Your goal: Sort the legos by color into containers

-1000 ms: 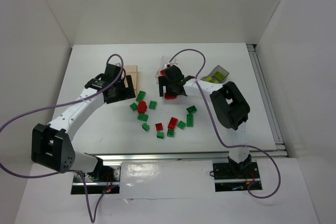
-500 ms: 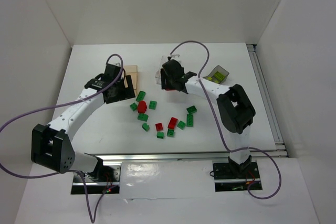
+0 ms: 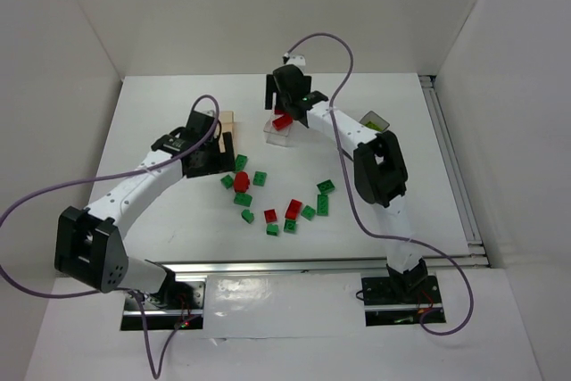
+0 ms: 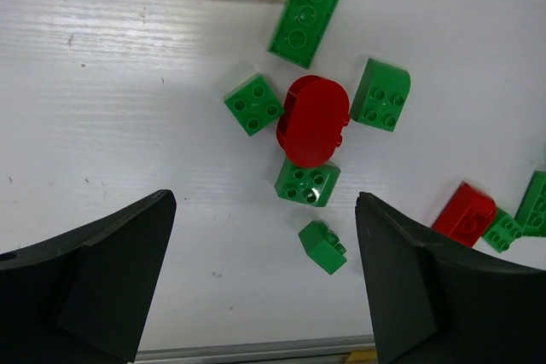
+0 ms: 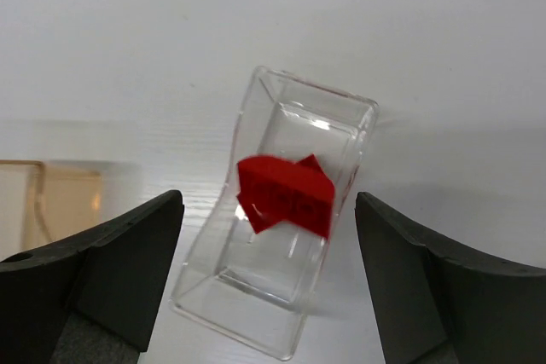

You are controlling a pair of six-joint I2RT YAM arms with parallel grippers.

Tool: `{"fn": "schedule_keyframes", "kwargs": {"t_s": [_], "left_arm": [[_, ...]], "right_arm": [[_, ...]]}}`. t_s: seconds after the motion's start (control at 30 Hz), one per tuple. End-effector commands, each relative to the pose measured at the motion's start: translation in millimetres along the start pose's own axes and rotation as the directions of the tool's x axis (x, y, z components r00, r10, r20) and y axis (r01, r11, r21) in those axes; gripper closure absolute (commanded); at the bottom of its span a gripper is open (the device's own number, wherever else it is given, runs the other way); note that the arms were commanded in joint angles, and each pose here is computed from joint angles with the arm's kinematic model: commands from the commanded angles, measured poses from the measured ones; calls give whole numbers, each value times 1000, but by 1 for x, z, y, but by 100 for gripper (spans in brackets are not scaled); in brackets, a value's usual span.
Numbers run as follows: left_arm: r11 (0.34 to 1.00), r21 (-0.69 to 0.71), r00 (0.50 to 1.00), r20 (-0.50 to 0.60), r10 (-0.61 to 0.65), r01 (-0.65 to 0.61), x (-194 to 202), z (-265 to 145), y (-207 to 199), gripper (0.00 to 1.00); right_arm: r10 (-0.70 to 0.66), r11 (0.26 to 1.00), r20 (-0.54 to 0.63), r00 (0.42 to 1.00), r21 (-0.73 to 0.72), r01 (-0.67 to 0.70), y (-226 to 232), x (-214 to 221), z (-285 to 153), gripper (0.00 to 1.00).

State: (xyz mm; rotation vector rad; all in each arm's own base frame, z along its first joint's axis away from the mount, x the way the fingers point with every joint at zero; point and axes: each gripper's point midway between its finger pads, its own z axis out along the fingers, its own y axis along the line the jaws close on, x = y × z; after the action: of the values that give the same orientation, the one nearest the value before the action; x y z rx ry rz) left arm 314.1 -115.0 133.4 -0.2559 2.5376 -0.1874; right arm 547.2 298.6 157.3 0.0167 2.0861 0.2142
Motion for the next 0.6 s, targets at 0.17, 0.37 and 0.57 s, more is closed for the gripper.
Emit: {"fn": "schedule_keyframes", "kwargs": {"t_s": [0.17,0.37,0.57], "left_arm": [[995,-6,990,-92,104,-105,28,23,-10,6],[985,9,975,-142,174,-174,48,42,-26,8],[984,-12,978,-116,173,-176,42,59,-32,14]], "right_arm": [[0,999,56,998,32,-1,-18,-25,-32,12],[39,996,113,993,70,-47,-50,-38,-88,16],[43,991,57,997,124,-50,-87,-5,-121,16]]}}
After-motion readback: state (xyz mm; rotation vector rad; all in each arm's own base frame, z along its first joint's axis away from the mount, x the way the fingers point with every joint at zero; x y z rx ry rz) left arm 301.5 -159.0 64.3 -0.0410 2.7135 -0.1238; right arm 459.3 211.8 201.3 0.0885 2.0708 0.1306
